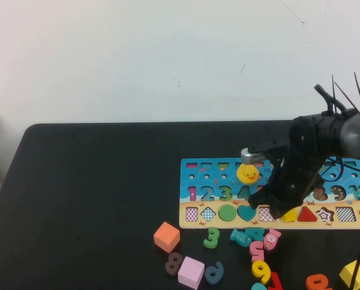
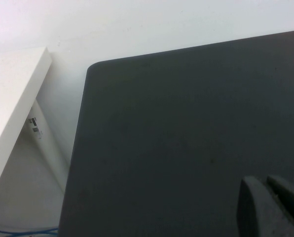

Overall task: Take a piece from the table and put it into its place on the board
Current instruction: Place the "Pentagon" into the hole of the Pentagon

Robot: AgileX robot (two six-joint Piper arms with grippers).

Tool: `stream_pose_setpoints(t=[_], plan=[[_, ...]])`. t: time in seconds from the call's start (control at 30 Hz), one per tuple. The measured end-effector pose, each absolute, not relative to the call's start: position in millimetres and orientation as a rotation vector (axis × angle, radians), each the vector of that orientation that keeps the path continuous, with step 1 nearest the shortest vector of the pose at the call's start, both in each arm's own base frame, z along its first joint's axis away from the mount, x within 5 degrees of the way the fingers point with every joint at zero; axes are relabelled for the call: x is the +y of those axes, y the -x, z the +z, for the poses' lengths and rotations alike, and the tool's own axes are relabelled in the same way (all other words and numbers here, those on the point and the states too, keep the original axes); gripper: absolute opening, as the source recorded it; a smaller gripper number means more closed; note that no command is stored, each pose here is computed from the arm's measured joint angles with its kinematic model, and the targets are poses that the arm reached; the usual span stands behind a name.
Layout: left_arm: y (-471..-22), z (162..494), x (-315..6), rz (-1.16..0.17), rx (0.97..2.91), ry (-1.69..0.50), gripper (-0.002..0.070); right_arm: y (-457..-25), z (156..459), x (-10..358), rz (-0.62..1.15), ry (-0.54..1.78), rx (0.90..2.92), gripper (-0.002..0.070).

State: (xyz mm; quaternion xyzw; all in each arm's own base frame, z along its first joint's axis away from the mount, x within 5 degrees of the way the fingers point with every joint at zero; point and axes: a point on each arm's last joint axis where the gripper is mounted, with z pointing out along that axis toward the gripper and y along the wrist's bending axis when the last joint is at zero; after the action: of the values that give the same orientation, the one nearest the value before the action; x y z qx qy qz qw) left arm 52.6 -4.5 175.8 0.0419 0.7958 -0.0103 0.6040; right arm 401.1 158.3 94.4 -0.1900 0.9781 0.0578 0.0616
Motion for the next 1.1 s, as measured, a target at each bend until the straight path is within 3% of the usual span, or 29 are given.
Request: stream_pose_setpoints(t=[0.87,0.97,1.1], plan=[[-53,176,-4,-0.024,1.842,-0.097,-0.0002,-409,83,158,0.149,0.471,2.914,0.0019],[-53,176,-4,-0.024,1.842,-0.097,-0.0002,-412,90,159,0.156,0.465,2.885,0.0019],[-53,176,-4,-0.024,1.842,-0.097,-0.0002,-414,122,160,0.176,0.454,2.806,0.0019]])
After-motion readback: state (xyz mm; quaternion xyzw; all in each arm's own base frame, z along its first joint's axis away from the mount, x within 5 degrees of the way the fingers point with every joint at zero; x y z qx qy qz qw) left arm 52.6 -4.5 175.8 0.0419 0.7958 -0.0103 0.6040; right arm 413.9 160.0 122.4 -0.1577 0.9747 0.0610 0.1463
